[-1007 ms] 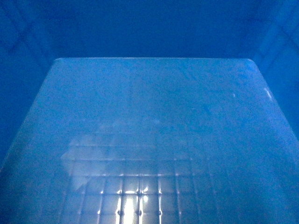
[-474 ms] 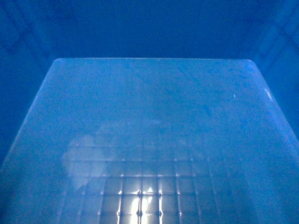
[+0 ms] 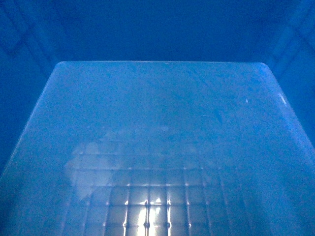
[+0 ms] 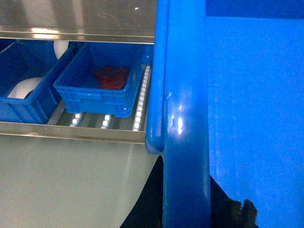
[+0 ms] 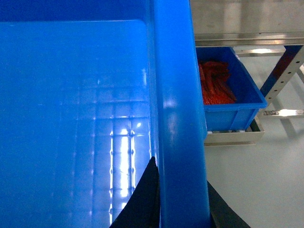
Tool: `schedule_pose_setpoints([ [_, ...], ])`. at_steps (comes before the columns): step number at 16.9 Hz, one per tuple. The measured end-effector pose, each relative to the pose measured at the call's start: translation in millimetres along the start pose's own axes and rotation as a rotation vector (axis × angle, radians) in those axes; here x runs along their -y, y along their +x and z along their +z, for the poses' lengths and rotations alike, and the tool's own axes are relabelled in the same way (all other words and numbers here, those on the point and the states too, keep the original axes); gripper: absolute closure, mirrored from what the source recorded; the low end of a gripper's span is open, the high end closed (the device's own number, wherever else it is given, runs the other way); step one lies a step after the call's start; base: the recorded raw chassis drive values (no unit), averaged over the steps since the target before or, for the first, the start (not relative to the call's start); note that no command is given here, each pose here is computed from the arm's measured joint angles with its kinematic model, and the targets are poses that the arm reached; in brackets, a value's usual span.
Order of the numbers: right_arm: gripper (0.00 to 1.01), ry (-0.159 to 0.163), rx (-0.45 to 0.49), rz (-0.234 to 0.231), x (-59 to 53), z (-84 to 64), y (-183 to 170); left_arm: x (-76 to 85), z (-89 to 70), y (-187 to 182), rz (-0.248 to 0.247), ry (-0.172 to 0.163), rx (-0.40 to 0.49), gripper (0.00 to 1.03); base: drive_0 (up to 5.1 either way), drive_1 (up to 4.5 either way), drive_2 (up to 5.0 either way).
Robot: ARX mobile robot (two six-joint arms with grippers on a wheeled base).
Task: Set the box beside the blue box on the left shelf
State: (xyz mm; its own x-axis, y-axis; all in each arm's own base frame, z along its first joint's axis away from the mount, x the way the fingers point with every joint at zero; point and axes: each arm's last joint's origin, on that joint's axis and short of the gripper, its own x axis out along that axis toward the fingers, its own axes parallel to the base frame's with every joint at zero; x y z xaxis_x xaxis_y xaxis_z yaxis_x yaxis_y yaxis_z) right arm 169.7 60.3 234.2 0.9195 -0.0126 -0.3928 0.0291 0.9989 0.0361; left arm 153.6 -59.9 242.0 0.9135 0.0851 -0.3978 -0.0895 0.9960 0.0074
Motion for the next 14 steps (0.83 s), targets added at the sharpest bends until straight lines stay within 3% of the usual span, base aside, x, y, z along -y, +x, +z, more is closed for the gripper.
schedule_pose_setpoints([
  [14, 0.92, -0.001, 0.0, -0.002, 0.1, 0.0, 0.0, 0.2, 0.0, 0.2, -0.001, 0.0, -0.001, 0.94, 0.0, 0.0, 0.0],
])
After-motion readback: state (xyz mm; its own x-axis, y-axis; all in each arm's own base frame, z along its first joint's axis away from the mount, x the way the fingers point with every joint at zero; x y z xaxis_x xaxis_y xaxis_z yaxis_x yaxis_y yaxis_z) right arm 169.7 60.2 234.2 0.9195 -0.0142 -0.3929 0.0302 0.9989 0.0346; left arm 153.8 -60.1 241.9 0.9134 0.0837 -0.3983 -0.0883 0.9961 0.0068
